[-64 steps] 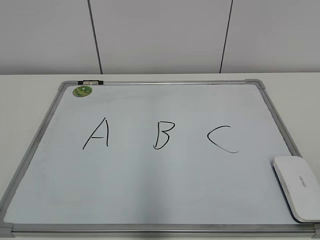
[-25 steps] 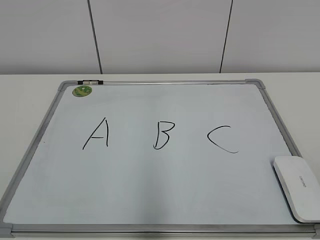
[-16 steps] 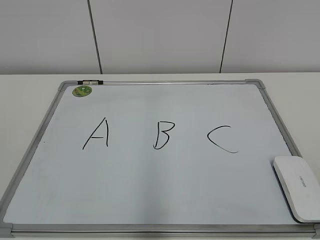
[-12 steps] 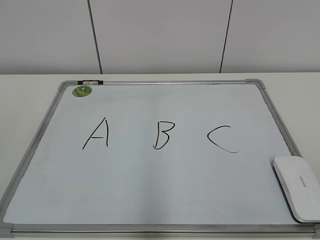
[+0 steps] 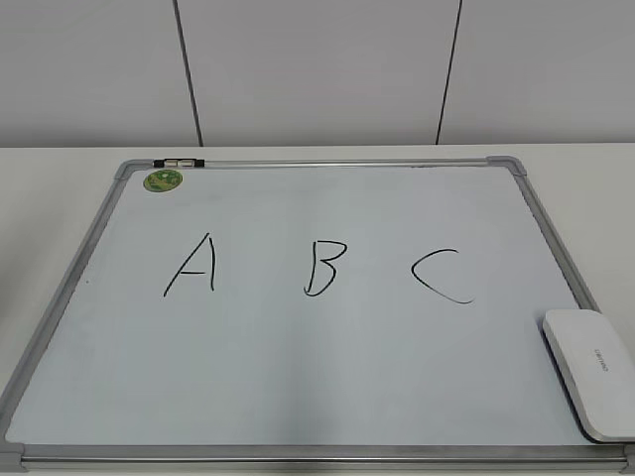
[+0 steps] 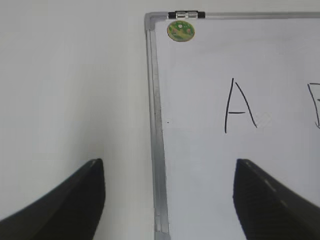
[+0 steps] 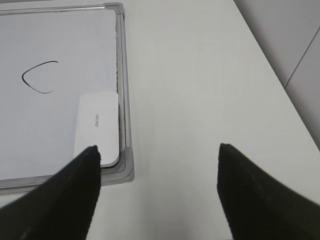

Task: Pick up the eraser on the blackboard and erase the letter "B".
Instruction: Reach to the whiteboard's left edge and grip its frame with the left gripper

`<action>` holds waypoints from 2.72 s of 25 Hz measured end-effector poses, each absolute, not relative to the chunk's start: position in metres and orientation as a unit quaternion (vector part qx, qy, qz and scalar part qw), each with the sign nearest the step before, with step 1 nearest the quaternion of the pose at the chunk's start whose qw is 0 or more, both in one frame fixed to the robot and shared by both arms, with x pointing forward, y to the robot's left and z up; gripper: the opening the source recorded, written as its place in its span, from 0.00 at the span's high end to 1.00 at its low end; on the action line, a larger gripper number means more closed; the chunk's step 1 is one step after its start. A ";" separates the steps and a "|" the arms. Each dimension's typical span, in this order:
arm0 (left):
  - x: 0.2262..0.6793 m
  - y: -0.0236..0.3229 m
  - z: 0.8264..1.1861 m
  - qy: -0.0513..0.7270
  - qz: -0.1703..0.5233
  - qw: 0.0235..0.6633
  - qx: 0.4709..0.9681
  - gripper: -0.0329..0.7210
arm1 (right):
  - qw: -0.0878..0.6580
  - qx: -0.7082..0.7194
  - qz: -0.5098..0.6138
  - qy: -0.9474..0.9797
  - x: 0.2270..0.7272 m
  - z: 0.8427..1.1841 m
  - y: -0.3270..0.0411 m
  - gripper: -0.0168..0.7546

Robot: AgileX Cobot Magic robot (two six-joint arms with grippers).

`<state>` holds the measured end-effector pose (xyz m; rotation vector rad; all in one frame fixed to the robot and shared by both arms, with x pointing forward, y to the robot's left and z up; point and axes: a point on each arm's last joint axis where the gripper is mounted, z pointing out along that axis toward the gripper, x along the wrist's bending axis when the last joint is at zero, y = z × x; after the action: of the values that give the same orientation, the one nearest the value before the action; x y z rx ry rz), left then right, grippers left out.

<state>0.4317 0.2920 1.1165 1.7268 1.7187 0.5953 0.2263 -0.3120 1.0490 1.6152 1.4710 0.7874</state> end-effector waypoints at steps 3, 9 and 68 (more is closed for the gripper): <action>0.465 0.290 1.110 0.663 0.189 0.291 0.663 0.21 | 0.398 0.638 0.311 0.581 0.226 1.049 -0.312 0.25; 0.521 0.290 1.081 0.663 0.142 0.240 0.695 0.25 | 0.398 0.638 0.311 0.581 0.226 1.049 -0.312 0.25; 0.650 0.296 0.902 0.687 -0.049 0.085 0.720 0.81 | 0.398 0.638 0.310 0.581 0.226 1.049 -0.312 0.25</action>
<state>0.6502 0.2958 0.9016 2.1471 2.0481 -0.1464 0.2262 -0.3120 1.0489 1.6164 1.4719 0.7862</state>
